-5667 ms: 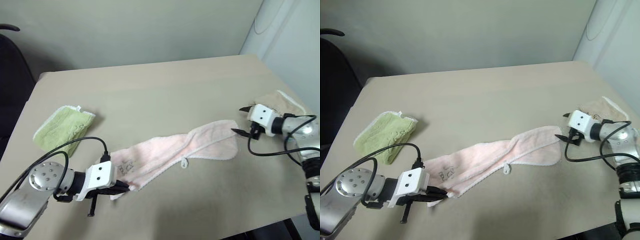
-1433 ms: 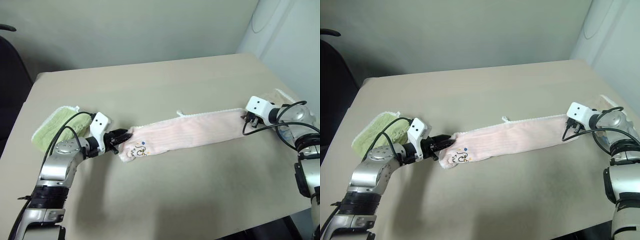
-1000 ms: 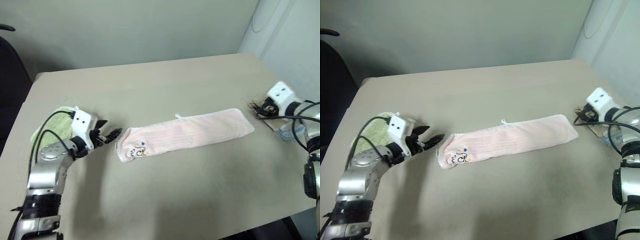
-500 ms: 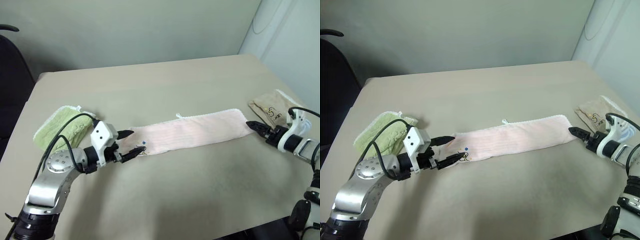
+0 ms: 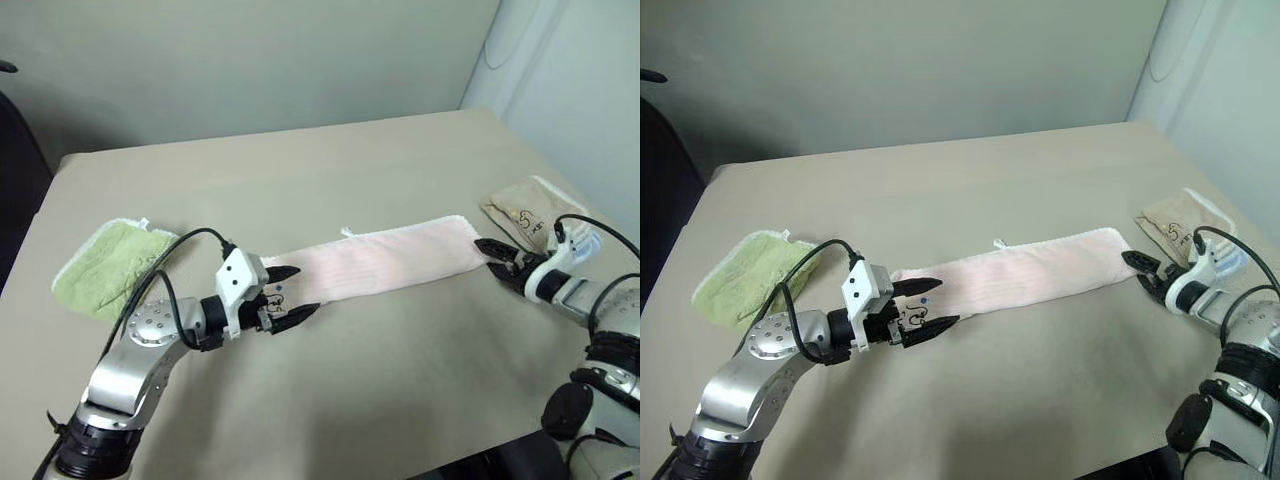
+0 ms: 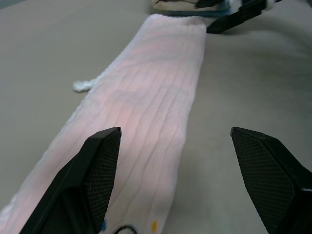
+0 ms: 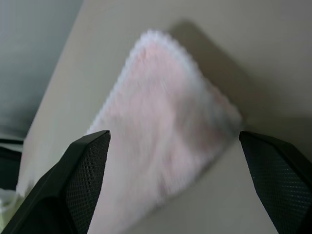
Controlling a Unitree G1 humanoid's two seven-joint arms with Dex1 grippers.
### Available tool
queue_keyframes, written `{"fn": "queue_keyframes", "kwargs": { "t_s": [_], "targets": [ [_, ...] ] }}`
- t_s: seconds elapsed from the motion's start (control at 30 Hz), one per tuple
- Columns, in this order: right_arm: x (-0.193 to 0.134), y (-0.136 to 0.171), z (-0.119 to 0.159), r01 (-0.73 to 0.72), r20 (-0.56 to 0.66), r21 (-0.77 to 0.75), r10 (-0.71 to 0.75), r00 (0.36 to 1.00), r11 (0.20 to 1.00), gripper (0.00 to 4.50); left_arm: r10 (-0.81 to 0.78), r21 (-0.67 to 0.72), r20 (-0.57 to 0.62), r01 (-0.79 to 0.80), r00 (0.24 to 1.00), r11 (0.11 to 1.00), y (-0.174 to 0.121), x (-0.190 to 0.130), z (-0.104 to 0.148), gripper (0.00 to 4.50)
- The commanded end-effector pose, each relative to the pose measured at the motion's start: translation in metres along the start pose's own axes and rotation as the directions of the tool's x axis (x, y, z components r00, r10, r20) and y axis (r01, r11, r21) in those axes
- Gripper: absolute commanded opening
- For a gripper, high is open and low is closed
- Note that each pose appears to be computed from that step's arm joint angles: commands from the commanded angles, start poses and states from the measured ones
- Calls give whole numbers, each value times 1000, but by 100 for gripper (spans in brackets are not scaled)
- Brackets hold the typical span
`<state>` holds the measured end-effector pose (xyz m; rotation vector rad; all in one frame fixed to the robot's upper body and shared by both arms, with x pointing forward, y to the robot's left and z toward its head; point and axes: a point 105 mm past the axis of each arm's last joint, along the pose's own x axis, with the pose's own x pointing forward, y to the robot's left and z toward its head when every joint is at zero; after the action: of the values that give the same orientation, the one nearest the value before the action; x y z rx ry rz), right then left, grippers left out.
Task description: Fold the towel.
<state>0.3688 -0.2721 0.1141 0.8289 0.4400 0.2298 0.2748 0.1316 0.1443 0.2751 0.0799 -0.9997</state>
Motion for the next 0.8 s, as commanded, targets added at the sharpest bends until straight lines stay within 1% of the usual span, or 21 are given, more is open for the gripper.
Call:
{"fn": "queue_keyframes", "kwargs": {
  "t_s": [0.03,0.23,0.27,0.37,0.47,0.67,0.7,0.8],
  "targets": [
    [18,2,0,11,-4,-15,-11,1000,1000,448,-10,49,26,8,1000,999,-4,3,11,391],
    [32,5,4,12,2,-32,-12,1000,999,448,2,55,26,-4,1000,998,-4,3,10,391],
    [32,4,4,13,1,-33,-13,1000,999,431,5,55,26,-6,1000,998,-3,3,10,391],
    [30,1,5,25,7,-29,-25,1000,999,361,13,53,23,-14,1000,999,-3,1,8,391],
    [21,-5,11,35,40,-14,-34,999,999,242,22,53,20,-23,1000,998,-3,0,7,391],
    [1,-15,25,68,99,-15,-66,993,998,26,27,48,17,-28,999,998,-1,-1,5,391],
    [-5,-16,32,78,124,-24,-74,990,997,5,27,48,17,-28,999,998,-1,-1,4,391],
    [-19,-15,55,95,194,-67,-80,978,993,5,28,45,16,-29,999,999,1,-1,4,391]
  ]
}}
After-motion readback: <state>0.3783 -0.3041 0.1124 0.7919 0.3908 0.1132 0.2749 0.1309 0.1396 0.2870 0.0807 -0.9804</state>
